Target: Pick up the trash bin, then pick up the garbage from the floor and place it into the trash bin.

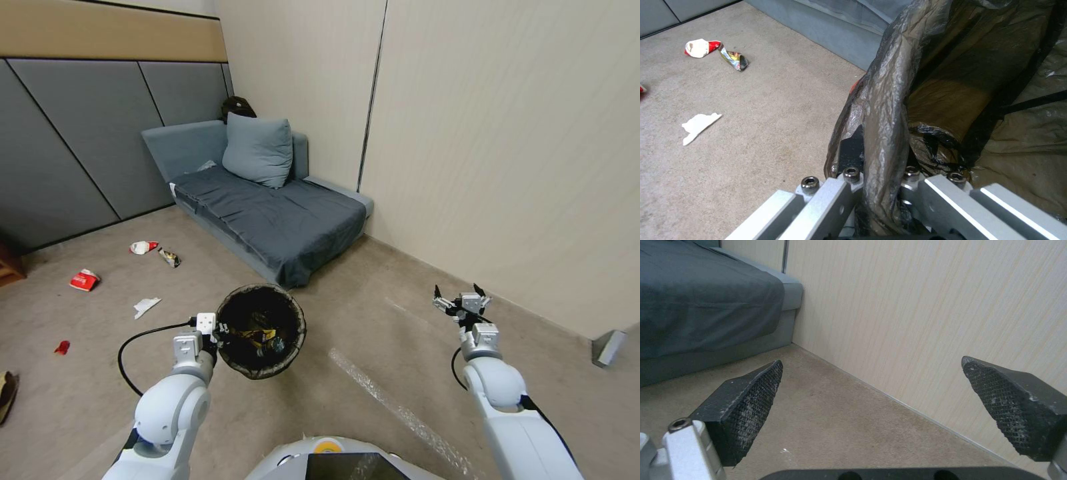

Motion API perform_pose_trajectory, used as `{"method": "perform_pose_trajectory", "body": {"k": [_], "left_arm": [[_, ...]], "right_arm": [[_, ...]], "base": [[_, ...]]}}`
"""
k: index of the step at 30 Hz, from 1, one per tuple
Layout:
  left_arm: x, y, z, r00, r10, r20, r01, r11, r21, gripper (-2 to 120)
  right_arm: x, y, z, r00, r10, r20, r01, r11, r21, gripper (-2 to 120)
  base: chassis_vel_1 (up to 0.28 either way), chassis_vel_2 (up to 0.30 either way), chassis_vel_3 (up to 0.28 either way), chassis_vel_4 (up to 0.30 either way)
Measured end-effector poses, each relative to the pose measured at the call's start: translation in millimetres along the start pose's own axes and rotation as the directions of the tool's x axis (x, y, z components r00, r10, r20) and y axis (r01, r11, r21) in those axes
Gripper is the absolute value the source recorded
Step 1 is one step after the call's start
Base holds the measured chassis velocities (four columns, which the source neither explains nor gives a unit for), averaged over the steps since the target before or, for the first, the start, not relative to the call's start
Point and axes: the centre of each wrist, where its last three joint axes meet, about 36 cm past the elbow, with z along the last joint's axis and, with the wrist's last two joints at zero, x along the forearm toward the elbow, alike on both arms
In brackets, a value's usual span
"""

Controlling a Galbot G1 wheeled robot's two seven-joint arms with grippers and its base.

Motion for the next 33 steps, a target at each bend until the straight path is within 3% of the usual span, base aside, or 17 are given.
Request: {"method": "perform_pose_trajectory", "body": {"k": [33], "left_arm": [[-3,2.4,-4.9,1.0,0.027,0.012,-0.027,1.0,-0.006,0]], "right_arm": [[11,28,6,0.999,0.009,-0.031,-0.011,0.999,-0.049,100]], "base": [[0.003,0.004,0.005,0.004]]}}
